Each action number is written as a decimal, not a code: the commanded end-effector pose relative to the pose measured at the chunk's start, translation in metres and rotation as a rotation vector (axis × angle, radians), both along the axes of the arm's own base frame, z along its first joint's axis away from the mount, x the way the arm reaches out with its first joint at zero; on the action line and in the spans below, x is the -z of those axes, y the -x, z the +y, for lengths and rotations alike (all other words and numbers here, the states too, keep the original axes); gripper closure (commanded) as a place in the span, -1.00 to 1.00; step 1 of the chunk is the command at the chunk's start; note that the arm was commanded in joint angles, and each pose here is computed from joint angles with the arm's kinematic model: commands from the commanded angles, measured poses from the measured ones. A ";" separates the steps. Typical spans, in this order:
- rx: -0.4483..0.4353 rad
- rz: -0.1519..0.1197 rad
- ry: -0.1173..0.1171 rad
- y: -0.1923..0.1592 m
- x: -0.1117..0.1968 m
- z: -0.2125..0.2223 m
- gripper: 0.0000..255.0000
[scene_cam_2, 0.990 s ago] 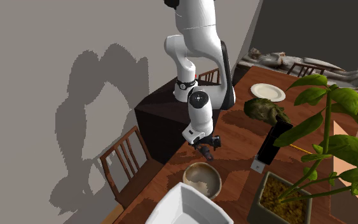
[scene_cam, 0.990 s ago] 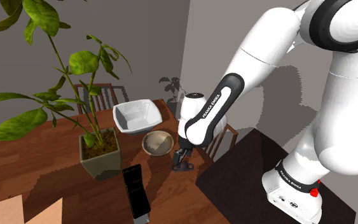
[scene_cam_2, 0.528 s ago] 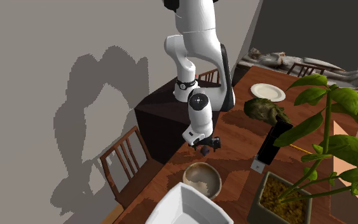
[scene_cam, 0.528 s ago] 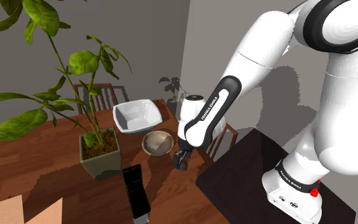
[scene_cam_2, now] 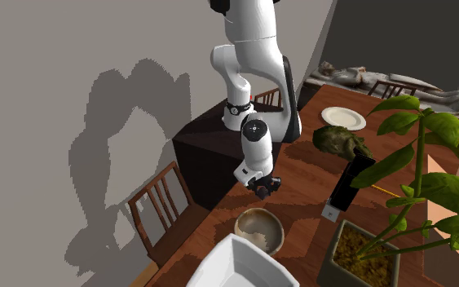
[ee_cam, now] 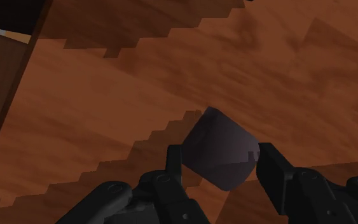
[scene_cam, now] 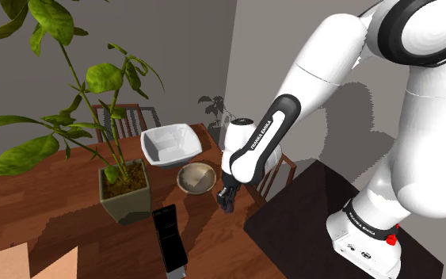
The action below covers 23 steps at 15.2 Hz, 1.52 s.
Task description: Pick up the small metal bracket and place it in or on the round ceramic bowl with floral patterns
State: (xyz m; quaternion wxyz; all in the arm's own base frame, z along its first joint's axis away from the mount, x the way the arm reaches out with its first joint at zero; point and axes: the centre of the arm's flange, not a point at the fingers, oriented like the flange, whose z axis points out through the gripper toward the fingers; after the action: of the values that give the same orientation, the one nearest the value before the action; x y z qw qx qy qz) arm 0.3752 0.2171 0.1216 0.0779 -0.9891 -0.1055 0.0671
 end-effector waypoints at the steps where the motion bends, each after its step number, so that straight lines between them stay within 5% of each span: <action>1: 0.000 0.000 0.000 0.000 0.000 0.000 1.00; 22: 0.000 -0.001 0.000 -0.001 -0.089 -0.001 1.00; 23: 0.000 -0.001 0.000 -0.001 -0.089 -0.001 -1.00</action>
State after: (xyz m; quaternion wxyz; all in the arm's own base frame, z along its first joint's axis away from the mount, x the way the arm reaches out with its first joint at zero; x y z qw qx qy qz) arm 0.3759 0.2164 0.2112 0.0780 -0.9891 -0.1054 0.0668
